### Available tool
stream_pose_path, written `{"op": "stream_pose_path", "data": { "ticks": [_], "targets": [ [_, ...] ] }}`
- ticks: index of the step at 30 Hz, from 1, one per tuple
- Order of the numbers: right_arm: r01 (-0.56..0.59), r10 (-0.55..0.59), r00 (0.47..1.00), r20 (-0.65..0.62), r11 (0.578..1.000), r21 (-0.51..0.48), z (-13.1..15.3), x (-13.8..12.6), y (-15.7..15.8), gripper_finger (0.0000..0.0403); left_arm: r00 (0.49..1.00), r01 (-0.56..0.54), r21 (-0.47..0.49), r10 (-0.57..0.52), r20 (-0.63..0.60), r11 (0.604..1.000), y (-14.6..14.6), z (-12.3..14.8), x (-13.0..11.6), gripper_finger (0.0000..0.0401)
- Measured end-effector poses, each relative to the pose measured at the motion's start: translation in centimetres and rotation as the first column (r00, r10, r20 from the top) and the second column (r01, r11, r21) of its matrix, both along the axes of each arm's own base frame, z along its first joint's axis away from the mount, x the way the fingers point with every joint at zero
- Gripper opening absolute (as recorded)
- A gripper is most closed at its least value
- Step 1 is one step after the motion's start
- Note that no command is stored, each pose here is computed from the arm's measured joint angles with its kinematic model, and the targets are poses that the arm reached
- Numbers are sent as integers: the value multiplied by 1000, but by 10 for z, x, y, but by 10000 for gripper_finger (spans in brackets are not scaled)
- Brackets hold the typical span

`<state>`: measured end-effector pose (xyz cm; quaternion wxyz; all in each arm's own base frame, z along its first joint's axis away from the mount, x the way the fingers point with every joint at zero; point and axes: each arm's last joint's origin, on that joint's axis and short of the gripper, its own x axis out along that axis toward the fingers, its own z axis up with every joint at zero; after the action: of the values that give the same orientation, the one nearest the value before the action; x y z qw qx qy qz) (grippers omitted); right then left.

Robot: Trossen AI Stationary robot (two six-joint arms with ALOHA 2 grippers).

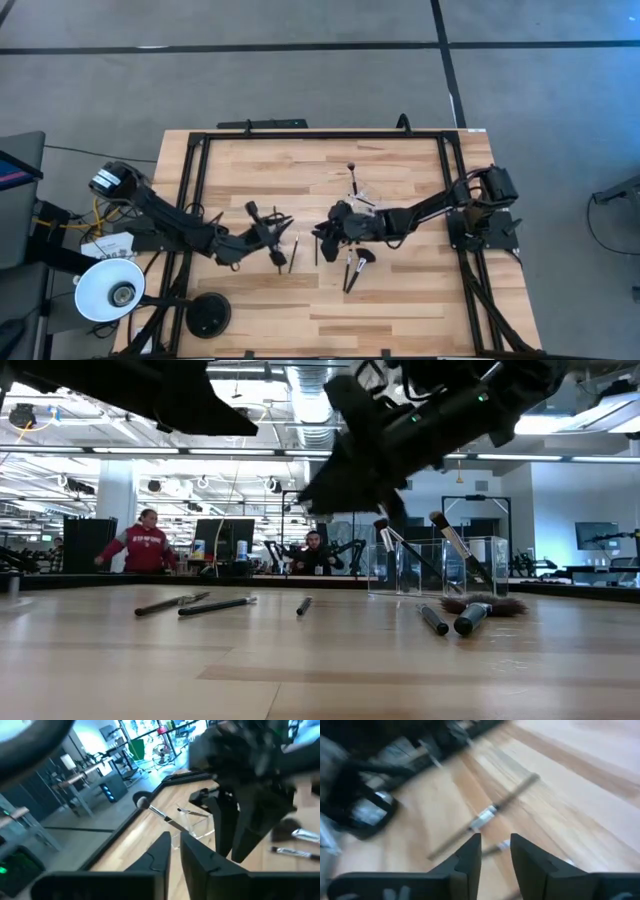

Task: Put items in baskets/containers
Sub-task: Put the eyeshadow brush into the transparent organizer

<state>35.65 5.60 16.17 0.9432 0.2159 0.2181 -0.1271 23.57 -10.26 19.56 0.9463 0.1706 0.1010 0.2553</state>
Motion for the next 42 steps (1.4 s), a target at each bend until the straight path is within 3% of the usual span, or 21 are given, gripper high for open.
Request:
{"op": "stream_pose_path", "data": {
  "ticks": [8,18,23,26,30,35,42],
  "targets": [
    [208,-210,977,-31,977,-51,-20,-7,23,148,997,-58,-98,62,41,994,19,-10,-8,82],
    [289,-295,945,-142,956,-59,-68,39,40,128,999,37,-137,-32,33,990,23,-12,-4,79],
    [328,-367,887,-281,928,-176,-61,52,37,113,999,35,-136,-31,33,990,23,-12,-4,79],
    [351,-397,869,-296,915,-198,-54,55,39,112,999,32,-131,-28,29,991,23,-12,-4,79],
    [378,-411,874,-261,910,-169,-45,59,43,117,999,31,-129,-28,25,991,23,-13,-4,79],
    [478,-481,840,-253,875,-75,-47,55,47,127,999,30,-129,-28,25,991,23,-13,-5,79],
    [550,-549,798,-247,832,-72,-49,49,49,147,999,31,-129,-28,24,991,23,-14,-5,79]
  ]
}}
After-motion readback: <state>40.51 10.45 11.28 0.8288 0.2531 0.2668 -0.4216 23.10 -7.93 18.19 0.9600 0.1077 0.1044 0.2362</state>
